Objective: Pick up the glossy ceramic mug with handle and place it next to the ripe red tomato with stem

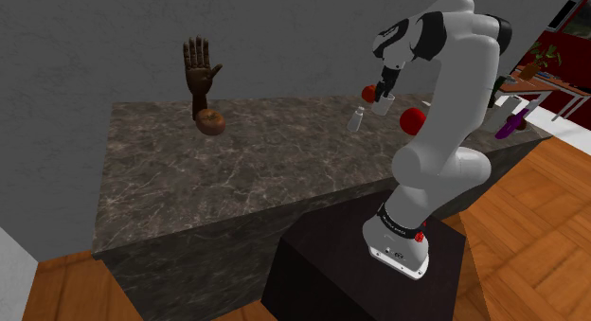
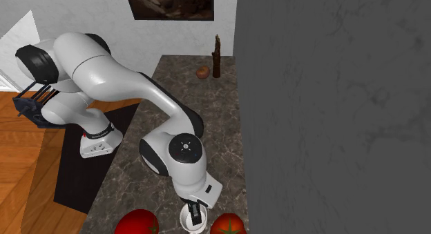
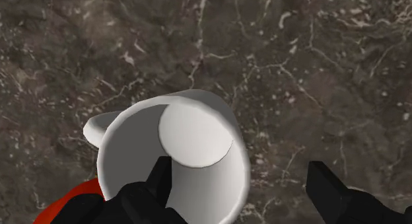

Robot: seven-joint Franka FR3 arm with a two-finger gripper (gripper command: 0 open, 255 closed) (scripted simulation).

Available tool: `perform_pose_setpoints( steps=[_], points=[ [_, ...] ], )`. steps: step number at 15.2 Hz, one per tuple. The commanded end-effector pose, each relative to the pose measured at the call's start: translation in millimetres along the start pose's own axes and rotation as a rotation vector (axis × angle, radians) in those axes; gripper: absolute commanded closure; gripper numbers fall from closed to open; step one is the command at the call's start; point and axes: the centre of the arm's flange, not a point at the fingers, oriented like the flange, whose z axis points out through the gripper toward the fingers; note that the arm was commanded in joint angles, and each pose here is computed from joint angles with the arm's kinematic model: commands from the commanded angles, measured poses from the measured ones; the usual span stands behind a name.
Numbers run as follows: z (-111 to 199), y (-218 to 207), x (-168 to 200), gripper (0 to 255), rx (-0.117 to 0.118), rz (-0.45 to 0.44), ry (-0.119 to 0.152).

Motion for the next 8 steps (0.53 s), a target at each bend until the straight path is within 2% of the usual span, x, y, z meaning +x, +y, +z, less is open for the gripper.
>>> perform_pose_setpoints(
  steps=[1, 5, 8],
  points=[
    [0.0, 0.0, 0.0, 0, 0.0, 0.0, 0.0],
    [-50.0, 0.0, 0.0, 0, 0.0, 0.0, 0.0],
    [-50.0, 0.0, 0.0, 0, 0.0, 0.0, 0.0]
  ],
)
